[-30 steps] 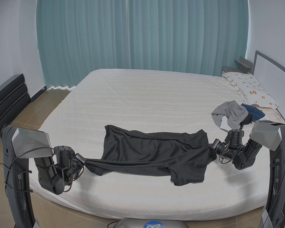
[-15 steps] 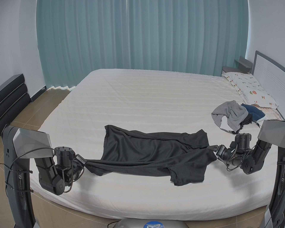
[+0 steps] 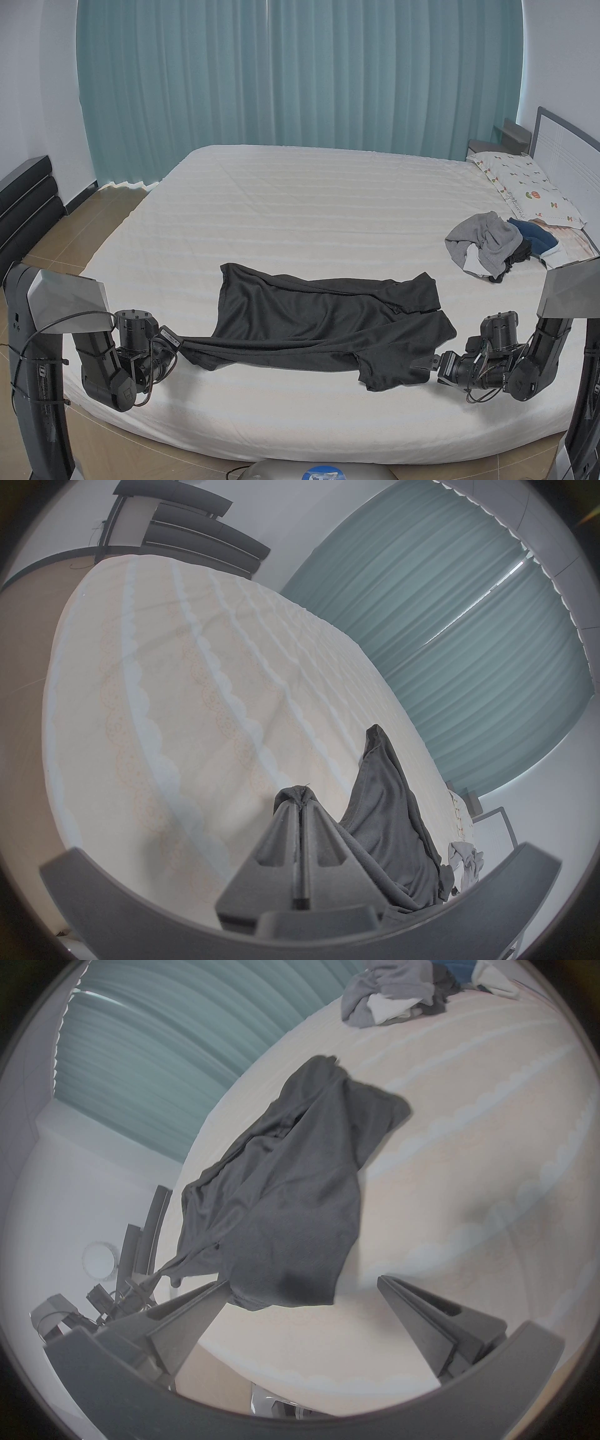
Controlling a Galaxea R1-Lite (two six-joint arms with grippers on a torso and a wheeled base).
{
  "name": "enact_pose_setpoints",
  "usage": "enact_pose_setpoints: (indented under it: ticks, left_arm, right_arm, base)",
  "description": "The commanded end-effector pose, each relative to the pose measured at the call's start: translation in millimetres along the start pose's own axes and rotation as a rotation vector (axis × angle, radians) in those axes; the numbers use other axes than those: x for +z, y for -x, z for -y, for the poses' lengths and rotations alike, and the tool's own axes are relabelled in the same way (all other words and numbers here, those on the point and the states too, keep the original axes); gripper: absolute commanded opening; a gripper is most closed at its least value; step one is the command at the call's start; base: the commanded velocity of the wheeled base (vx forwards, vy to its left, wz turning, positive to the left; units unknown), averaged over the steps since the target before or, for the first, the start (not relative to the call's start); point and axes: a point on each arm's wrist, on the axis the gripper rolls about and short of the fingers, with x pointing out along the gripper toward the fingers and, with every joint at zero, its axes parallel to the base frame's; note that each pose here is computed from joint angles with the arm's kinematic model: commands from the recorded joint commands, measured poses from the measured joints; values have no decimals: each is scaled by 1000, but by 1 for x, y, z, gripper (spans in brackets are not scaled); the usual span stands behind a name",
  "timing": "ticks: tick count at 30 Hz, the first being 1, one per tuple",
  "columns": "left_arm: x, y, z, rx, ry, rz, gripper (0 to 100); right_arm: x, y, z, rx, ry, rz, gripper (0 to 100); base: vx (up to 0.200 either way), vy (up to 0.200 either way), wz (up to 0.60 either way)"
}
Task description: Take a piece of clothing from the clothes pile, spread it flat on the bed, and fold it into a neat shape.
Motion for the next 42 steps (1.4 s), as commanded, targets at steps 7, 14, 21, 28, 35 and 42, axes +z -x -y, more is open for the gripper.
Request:
enact_pose_setpoints:
  ticks: [7, 14, 21, 28, 35, 42]
  left_arm:
    - [0, 0, 0, -2, 0, 1, 0]
    - [1, 2, 1, -4, 5, -3, 0]
    - [-1, 4, -2, 8, 1, -12, 0]
    - [-6, 27, -12, 9, -18, -40, 0]
    - [-14, 58, -25, 32, -146, -122, 0]
    - [-19, 74, -29, 38, -249, -176, 0]
  right_arm:
    - [-3, -24, -3, -9, 19, -16, 100]
    - [-5, -11, 0, -70, 16, 23, 0]
    - [-3, 34, 14, -95, -54, 40, 0]
    - [-17, 76, 23, -106, -105, 28, 0]
    - [-34, 104, 24, -130, -96, 23, 0]
    - [-47, 113, 30, -172, -83, -32, 0]
  base:
    - [0, 0, 0]
    - [0, 0, 0]
    - [0, 0, 0]
    - [0, 0, 0]
    - [0, 0, 0]
    - [0, 0, 0]
